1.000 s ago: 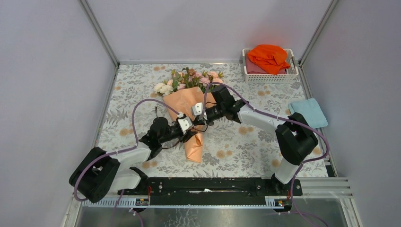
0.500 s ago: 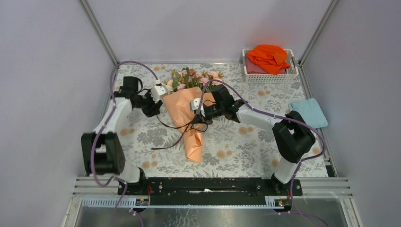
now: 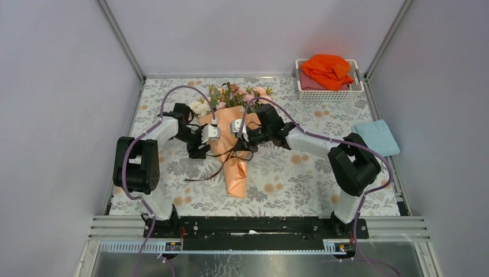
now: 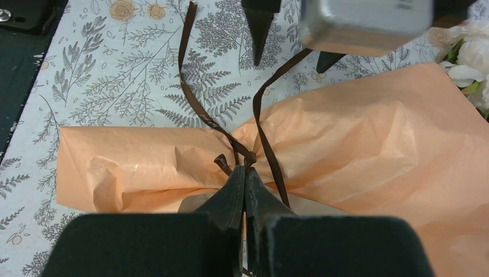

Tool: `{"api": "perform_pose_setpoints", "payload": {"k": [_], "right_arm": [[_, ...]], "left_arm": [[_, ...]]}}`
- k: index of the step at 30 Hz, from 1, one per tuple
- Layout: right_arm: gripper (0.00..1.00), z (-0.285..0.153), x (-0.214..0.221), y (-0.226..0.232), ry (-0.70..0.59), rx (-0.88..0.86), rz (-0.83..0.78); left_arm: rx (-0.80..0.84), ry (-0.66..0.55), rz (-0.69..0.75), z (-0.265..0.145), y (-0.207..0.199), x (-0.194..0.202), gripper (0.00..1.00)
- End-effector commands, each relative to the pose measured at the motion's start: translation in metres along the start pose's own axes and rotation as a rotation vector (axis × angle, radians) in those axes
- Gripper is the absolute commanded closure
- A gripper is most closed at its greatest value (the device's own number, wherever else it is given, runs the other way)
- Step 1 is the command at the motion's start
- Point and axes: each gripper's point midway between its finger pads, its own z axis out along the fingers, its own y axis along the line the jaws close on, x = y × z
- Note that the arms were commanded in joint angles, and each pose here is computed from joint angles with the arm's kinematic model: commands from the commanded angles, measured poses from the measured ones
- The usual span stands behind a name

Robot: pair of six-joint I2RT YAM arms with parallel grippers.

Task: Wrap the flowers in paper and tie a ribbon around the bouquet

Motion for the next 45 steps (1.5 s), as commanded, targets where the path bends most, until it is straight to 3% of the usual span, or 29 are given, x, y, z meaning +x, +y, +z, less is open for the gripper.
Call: {"api": "perform_pose_setpoints", "payload": {"k": [1, 4, 6, 9, 11, 12, 21, 24, 28, 36, 45], "right_arm": [[1.00, -0.002, -0.008, -0.005, -0.001, 0.027, -0.017], [1.00, -0.002, -0.009, -0.005, -0.003, 0.025, -0.018], [1.00, -0.002, -0.009, -0.004, -0.003, 0.025, -0.017], [1.00, -0.003, -0.010, -0.004, -0.006, 0.032, -0.017], [1.00, -0.003, -0.009, -0.005, -0.003, 0.037, -0.011], [1.00, -0.003, -0.009, -0.005, 0.000, 0.039, -0.007], [1.00, -0.007, -0.029, -0.013, -0.022, 0.076, 0.150], [1.00, -0.008, -0.033, -0.014, -0.027, 0.089, 0.197], [1.00, -0.007, -0.039, -0.016, -0.057, 0.106, 0.246], [1.00, -0.007, -0.041, -0.019, -0.069, 0.132, 0.324], [1.00, -0.003, -0.032, -0.018, -0.046, 0.132, 0.373]], "left_arm": [[-0.003, 0.003, 0.090, 0.014, 0.001, 0.013, 0.29], [0.000, 0.025, 0.094, 0.023, -0.004, 0.018, 0.34], [-0.015, 0.052, 0.096, 0.029, -0.003, 0.020, 0.44], [-0.022, 0.065, 0.123, 0.031, -0.003, 0.022, 0.67], [-0.019, 0.070, 0.125, 0.030, -0.007, 0.024, 0.93], [-0.009, 0.073, 0.126, 0.029, -0.010, 0.024, 1.00], [0.193, 0.083, 0.047, -0.024, -0.091, -0.011, 1.00], [0.253, 0.101, 0.048, -0.025, -0.139, -0.028, 1.00], [0.298, 0.008, 0.051, -0.011, -0.180, -0.073, 1.00], [0.365, -0.188, -0.196, 0.028, -0.198, -0.176, 1.00], [0.336, -0.430, -0.400, 0.049, -0.171, -0.252, 1.00]]}}
